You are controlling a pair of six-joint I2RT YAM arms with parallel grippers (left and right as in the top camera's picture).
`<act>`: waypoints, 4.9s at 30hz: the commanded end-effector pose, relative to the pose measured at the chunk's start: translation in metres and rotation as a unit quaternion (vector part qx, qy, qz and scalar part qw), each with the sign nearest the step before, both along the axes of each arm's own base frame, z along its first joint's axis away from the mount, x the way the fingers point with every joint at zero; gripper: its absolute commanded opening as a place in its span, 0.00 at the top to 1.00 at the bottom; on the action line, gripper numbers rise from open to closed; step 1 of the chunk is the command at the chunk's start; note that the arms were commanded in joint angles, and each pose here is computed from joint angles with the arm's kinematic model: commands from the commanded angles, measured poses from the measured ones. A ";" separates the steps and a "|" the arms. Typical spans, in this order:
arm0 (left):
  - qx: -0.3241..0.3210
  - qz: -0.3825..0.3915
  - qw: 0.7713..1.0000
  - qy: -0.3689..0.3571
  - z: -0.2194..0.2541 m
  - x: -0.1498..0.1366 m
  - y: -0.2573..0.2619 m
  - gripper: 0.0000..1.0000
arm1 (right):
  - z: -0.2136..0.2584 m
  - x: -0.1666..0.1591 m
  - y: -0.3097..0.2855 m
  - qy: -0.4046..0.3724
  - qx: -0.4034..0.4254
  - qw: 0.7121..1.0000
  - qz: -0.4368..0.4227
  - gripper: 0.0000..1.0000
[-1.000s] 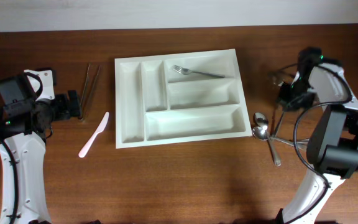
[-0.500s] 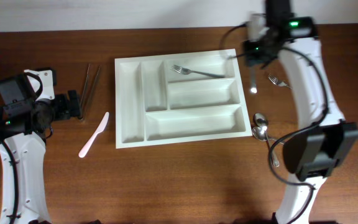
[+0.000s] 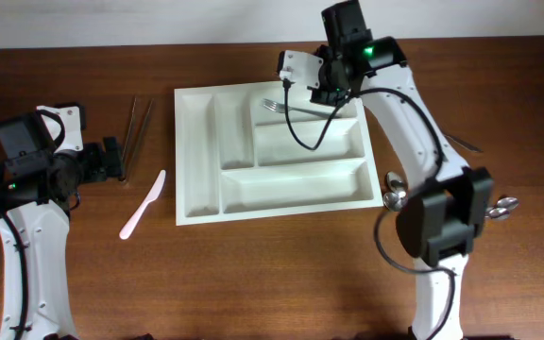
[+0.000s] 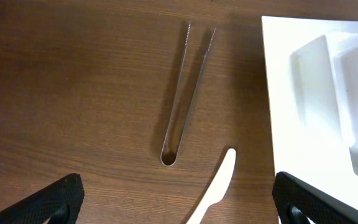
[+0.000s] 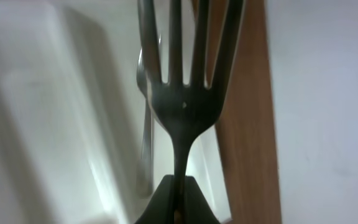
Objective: Pack container
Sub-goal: 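Grasp a second fork with the right gripper and drop it in the top compartment, then lower the right gripper onto the last fork and close on it, then carry the fork into the top compartment and open the right gripper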
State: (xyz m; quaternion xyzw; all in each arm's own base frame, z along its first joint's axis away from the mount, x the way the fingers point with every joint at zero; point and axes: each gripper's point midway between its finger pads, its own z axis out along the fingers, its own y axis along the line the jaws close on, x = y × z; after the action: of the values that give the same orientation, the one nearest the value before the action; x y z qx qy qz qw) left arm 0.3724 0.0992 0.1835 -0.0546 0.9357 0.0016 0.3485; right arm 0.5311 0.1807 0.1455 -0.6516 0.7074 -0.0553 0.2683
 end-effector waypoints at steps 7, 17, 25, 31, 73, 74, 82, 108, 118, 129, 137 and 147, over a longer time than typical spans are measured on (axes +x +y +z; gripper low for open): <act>0.004 -0.009 1.000 -0.012 0.009 0.005 0.000 0.01 | -0.075 0.017 0.009 0.030 -0.011 0.999 0.011 0.96; 0.004 -0.009 1.000 -0.012 0.009 0.005 0.000 0.01 | 0.016 0.044 -0.021 -0.030 0.082 0.963 -0.256 0.44; 0.004 -0.009 1.000 -0.012 0.009 0.005 0.000 0.01 | 0.093 0.020 -0.151 -0.004 0.227 0.793 -0.566 0.15; 0.004 -0.009 1.000 -0.012 0.009 0.005 0.000 0.01 | 0.056 -0.018 -0.242 0.119 0.280 0.646 -0.700 0.14; 0.004 -0.009 1.000 -0.012 0.009 0.005 0.000 0.01 | -0.161 -0.069 -0.314 0.220 0.003 0.911 -0.349 0.36; 0.004 -0.009 1.000 -0.012 0.009 0.005 0.000 0.01 | -0.160 -0.067 -0.315 0.216 0.004 0.912 -0.349 0.39; 0.004 -0.009 1.000 -0.012 0.009 0.005 0.000 0.01 | -0.160 -0.063 -0.307 0.214 0.012 0.907 -0.364 0.86; 0.004 -0.009 1.000 -0.012 0.009 0.005 0.000 0.01 | 0.000 -0.041 -0.234 0.175 0.133 0.802 -0.556 0.96; 0.004 -0.009 1.000 -0.012 0.009 0.005 0.000 0.01 | 0.014 -0.043 -0.064 0.109 -0.024 0.990 -0.089 0.96; 0.004 -0.009 1.000 -0.012 0.009 0.005 0.000 0.01 | -0.020 -0.013 -0.014 0.053 -0.030 0.998 0.032 0.96; 0.004 -0.009 1.000 -0.012 0.009 0.005 0.000 0.01 | -0.035 0.009 -0.001 0.023 -0.012 0.998 0.053 0.87; 0.004 -0.009 1.000 -0.012 0.009 0.005 0.000 0.01 | -0.011 0.027 -0.021 0.009 0.007 0.994 -0.110 0.71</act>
State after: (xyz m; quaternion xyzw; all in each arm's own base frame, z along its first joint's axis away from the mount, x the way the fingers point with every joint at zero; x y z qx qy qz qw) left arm 0.3731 0.0993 0.1847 -0.0531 0.9353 0.0022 0.3498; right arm 0.5454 0.1727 0.1188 -0.6539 0.7126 -0.0490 0.2494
